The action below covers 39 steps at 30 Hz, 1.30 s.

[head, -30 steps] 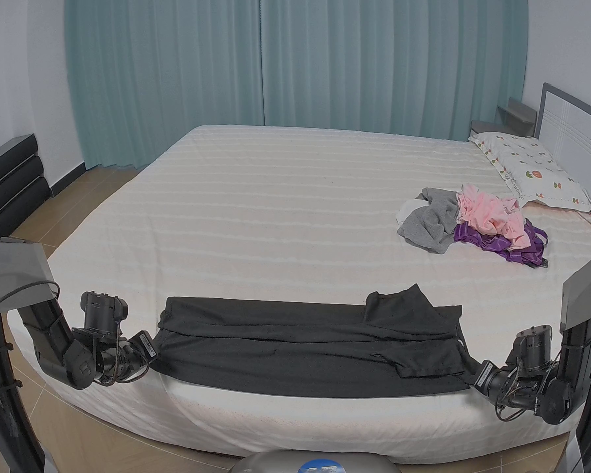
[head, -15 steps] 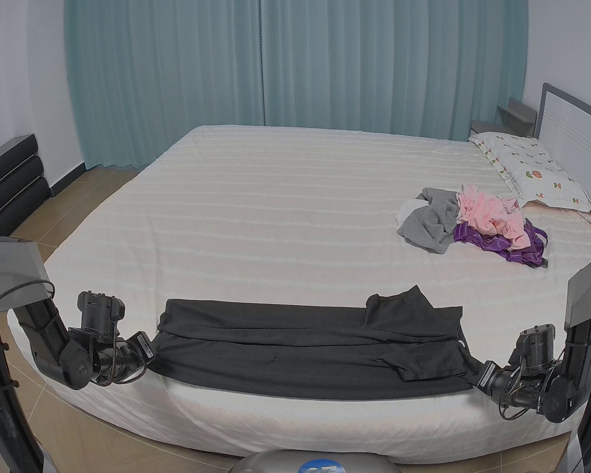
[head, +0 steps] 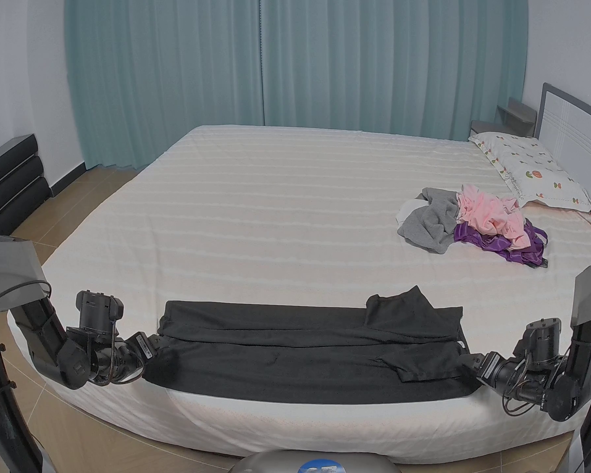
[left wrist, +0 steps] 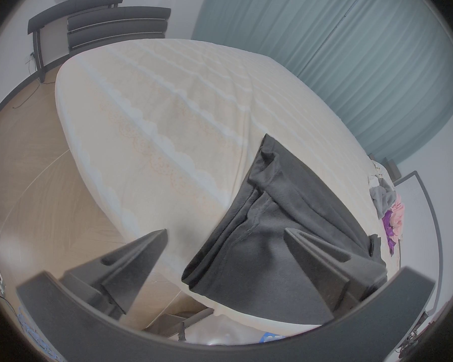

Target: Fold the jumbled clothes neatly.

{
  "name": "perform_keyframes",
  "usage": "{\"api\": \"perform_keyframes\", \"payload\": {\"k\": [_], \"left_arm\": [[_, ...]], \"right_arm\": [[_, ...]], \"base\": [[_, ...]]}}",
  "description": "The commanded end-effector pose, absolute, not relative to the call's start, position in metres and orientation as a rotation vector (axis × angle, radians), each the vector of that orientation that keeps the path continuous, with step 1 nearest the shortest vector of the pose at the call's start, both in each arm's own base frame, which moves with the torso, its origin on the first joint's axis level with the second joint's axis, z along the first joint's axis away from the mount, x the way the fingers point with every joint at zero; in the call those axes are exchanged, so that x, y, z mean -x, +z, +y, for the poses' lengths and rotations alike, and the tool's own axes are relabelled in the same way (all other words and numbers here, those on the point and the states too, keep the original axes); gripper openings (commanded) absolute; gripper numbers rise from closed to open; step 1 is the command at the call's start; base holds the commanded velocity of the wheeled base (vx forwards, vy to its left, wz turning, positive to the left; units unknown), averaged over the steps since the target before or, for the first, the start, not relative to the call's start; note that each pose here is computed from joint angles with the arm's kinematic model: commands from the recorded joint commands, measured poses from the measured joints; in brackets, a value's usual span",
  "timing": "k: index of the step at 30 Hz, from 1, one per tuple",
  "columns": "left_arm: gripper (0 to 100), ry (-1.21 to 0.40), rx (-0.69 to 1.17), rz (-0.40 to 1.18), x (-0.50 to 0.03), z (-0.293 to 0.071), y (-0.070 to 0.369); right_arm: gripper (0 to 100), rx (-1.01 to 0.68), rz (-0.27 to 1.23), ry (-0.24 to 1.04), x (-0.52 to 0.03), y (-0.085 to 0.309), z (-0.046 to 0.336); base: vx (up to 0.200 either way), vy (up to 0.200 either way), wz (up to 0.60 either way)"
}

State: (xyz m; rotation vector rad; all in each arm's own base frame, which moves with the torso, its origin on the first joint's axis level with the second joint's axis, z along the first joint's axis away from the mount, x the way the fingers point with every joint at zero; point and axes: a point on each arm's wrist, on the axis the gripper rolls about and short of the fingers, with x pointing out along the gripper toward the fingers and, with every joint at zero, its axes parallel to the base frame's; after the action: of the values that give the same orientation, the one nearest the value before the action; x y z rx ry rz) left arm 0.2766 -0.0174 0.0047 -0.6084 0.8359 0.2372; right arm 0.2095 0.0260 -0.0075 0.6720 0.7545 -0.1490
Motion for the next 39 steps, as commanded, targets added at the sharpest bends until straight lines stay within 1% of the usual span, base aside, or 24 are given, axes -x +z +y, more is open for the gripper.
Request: {"api": "perform_keyframes", "payload": {"k": [1,5,11,17,26,35,39], "left_arm": [[100,0.22,0.657,0.729,-0.279,-0.013,0.033],[100,0.21,0.693,0.671,-0.29,-0.014,0.043],[100,0.194,0.726,0.634,-0.301,-0.016,0.049],[100,0.222,0.775,0.644,-0.306,-0.015,0.04],[100,0.224,0.776,0.65,-0.306,-0.014,0.039],[100,0.211,0.764,0.663,-0.303,-0.021,0.037],[100,0.171,0.746,0.67,-0.301,-0.034,0.04]], "right_arm": [[100,-0.703,0.586,-0.12,-0.208,0.028,0.017],[100,-0.718,0.524,-0.12,-0.214,0.036,0.012],[100,-0.734,0.551,-0.124,-0.216,0.03,0.012],[100,-0.785,0.584,-0.095,-0.216,0.027,0.013],[100,-0.791,0.587,-0.091,-0.216,0.027,0.013],[100,-0.791,0.586,-0.086,-0.216,0.027,0.014],[100,-0.789,0.588,-0.08,-0.216,0.027,0.016]], "base": [[0.0,0.0,0.0],[0.0,0.0,0.0],[0.0,0.0,0.0],[0.0,0.0,0.0],[0.0,0.2,0.0],[0.0,0.0,0.0],[0.2,0.0,0.0]]}}
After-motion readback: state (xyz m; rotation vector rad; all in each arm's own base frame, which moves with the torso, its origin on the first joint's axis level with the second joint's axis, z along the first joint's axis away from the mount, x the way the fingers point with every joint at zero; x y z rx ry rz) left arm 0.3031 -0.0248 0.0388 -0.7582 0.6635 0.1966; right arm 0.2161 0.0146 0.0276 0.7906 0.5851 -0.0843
